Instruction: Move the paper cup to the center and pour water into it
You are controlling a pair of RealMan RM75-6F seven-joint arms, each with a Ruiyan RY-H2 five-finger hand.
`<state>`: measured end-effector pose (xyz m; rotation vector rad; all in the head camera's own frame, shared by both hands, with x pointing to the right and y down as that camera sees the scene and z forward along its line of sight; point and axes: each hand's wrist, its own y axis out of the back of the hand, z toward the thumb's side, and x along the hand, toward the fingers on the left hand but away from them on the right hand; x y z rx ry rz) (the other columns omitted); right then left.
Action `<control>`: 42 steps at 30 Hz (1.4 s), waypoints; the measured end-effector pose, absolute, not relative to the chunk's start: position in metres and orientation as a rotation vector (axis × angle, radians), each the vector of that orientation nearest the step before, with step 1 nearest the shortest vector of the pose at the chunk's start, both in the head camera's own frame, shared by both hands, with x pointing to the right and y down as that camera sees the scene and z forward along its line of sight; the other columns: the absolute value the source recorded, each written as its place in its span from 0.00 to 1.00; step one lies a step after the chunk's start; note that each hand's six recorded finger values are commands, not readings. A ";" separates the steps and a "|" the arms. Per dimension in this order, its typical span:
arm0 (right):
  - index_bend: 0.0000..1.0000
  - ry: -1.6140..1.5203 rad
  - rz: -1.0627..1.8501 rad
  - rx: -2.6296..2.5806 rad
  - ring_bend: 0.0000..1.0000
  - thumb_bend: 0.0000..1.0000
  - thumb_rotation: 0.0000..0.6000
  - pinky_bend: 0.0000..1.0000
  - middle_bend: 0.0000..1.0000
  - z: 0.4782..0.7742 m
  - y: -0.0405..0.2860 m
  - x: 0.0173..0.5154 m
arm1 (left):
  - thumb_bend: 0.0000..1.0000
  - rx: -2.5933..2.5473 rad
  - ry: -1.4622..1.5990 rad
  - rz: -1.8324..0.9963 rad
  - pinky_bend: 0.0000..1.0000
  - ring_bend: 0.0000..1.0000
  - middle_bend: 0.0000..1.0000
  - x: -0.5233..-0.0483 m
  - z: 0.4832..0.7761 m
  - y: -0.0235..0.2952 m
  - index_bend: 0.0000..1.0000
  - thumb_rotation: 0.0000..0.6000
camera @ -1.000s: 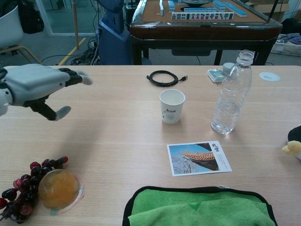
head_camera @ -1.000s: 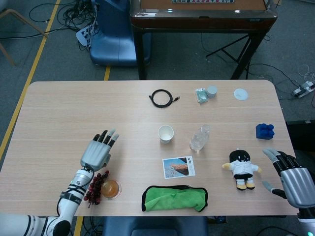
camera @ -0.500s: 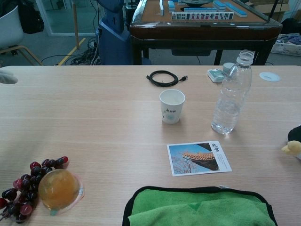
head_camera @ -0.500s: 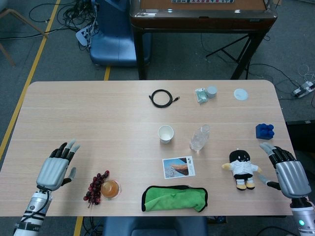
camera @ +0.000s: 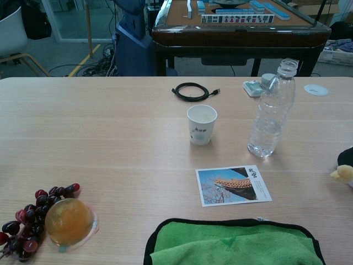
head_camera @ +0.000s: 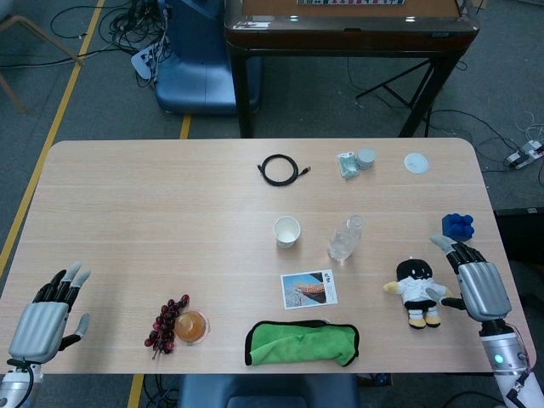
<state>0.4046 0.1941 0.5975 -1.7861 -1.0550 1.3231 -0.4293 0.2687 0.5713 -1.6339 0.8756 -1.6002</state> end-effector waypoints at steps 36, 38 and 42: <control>0.17 -1.265 1.216 -2.044 0.18 0.00 1.00 0.29 0.19 0.677 0.142 0.354 | 0.38 -1.674 0.981 -1.547 0.15 0.00 0.00 -0.437 0.575 0.258 0.00 1.00; 0.17 -1.266 1.213 -2.066 0.18 0.00 1.00 0.29 0.19 0.682 0.140 0.350 | 0.38 -1.676 0.979 -1.547 0.15 0.00 0.00 -0.436 0.575 0.258 0.00 1.00; 0.17 -1.269 1.208 -2.090 0.18 0.00 1.00 0.29 0.19 0.688 0.138 0.344 | 0.38 -1.679 0.974 -1.549 0.15 0.00 0.00 -0.436 0.575 0.258 0.00 1.00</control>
